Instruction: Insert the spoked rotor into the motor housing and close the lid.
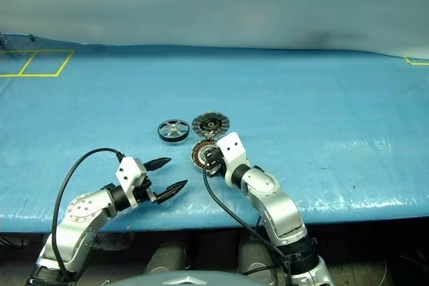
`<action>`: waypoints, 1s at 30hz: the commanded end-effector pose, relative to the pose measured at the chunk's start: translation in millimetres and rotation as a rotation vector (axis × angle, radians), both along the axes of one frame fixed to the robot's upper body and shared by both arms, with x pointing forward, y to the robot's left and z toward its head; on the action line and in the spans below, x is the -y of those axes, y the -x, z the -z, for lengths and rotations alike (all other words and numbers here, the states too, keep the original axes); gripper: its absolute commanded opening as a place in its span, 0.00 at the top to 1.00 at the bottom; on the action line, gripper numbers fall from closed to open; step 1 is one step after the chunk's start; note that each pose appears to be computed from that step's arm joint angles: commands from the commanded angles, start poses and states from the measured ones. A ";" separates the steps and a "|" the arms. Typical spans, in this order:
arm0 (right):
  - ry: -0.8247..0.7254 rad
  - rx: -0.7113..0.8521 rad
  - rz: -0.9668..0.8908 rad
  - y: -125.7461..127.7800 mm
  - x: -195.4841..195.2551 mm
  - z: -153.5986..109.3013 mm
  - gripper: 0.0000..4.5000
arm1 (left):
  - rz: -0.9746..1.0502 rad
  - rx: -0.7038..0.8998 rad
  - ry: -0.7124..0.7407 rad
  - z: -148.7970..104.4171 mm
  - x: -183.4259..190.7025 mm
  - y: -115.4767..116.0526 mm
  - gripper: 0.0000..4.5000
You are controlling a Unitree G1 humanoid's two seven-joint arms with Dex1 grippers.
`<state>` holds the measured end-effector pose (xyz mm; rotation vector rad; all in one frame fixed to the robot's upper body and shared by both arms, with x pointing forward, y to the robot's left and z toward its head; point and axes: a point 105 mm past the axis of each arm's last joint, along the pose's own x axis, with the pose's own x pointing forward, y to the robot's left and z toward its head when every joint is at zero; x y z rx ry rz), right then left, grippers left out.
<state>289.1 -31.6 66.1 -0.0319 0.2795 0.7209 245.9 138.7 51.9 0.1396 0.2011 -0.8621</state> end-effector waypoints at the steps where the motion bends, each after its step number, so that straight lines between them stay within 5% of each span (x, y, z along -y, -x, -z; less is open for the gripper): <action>1: -0.021 0.020 -0.008 -0.3 -2.4 -5.8 0.85 | 0.003 0.017 0.006 -5.1 -0.4 -0.5 0.00; 30: -0.002 0.011 0.001 2.3 1.5 -3.0 0.85 | 0.000 0.018 0.002 -5.0 -1.7 -2.2 0.00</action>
